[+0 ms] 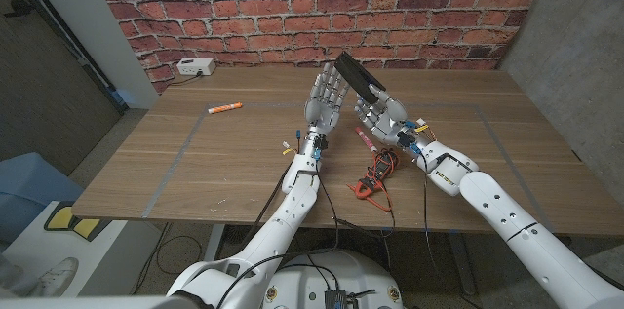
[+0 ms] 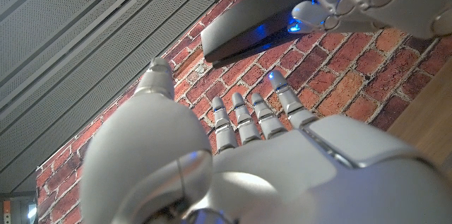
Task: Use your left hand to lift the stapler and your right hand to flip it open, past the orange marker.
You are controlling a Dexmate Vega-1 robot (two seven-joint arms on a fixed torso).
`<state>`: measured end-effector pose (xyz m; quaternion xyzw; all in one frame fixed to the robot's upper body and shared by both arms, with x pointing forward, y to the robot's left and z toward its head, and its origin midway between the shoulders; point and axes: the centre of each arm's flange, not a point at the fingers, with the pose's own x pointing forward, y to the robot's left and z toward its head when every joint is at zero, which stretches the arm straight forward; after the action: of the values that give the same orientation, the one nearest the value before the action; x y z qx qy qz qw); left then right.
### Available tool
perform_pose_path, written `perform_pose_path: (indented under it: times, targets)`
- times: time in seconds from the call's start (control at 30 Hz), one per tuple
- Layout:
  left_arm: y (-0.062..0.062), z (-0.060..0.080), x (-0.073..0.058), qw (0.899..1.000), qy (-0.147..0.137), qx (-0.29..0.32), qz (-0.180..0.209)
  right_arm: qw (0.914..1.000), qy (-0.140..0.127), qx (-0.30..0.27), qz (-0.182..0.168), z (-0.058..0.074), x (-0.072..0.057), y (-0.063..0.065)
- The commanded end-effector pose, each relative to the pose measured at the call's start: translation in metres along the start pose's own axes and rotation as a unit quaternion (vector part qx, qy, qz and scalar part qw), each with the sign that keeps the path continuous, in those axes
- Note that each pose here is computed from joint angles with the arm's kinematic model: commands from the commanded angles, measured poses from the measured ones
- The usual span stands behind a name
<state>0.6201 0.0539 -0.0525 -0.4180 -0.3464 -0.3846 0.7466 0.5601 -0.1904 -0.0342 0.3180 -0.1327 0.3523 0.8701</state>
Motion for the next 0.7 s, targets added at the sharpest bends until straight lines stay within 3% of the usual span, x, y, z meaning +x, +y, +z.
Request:
perform_pose_path:
  times: [0.03, 0.7]
  targets:
    - [0.002, 0.011, -0.005, 1.000, -0.001, 0.008, 0.011, 0.9996, -0.009, -0.025, -0.009, 0.004, -0.004, -0.010]
    - [-0.006, 0.033, 0.002, 0.999, 0.012, 0.034, 0.017, 0.9930, -0.045, -0.108, -0.015, 0.024, -0.018, -0.021]
